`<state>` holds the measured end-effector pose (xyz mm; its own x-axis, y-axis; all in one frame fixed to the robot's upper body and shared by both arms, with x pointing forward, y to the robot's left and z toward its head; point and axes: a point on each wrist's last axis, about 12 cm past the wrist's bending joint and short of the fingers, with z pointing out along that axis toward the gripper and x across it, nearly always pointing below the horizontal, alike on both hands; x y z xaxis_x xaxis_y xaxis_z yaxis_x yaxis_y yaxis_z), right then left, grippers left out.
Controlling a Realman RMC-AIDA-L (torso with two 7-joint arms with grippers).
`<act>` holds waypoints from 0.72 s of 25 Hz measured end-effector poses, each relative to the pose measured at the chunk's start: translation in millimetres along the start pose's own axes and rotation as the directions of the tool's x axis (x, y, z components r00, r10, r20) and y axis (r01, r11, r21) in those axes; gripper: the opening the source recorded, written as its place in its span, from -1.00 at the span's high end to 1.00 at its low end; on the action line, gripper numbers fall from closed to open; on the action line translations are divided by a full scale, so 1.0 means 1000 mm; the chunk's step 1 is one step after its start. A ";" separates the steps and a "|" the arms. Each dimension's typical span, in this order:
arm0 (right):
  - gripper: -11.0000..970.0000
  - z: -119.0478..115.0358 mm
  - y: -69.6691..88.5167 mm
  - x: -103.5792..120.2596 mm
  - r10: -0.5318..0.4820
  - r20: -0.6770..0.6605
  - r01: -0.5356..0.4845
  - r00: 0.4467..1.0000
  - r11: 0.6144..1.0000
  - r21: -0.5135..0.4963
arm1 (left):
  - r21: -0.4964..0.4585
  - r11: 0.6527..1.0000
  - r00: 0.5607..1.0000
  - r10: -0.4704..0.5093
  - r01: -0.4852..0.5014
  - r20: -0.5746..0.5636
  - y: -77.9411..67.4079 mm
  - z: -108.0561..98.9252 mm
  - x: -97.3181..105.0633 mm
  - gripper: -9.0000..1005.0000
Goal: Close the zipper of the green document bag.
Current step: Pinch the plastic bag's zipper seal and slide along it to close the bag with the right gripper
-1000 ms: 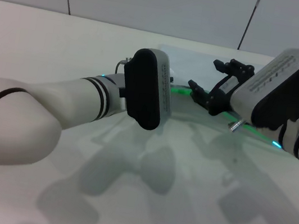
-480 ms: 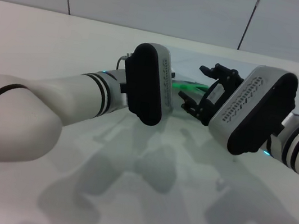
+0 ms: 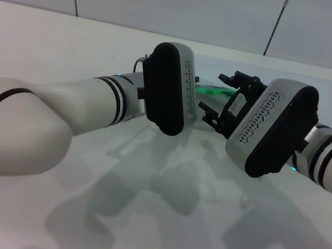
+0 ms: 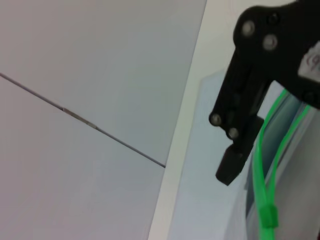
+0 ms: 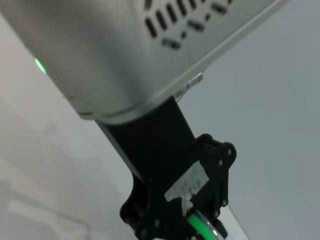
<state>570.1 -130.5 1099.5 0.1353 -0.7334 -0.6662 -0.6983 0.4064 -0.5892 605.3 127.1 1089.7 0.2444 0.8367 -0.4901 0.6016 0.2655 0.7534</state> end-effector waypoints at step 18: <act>-0.10 0.011 0.000 -0.001 -0.027 0.003 0.027 1.000 0.999 0.018 | 0.002 1.000 1.000 0.010 -0.010 0.006 0.002 0.001 -0.004 0.87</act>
<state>578.0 -124.2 1094.9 0.1560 -0.7423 -0.6516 -0.6820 0.3962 -0.6147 606.8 123.8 1092.6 0.2552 0.8363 -0.4852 0.6005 0.2562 0.7575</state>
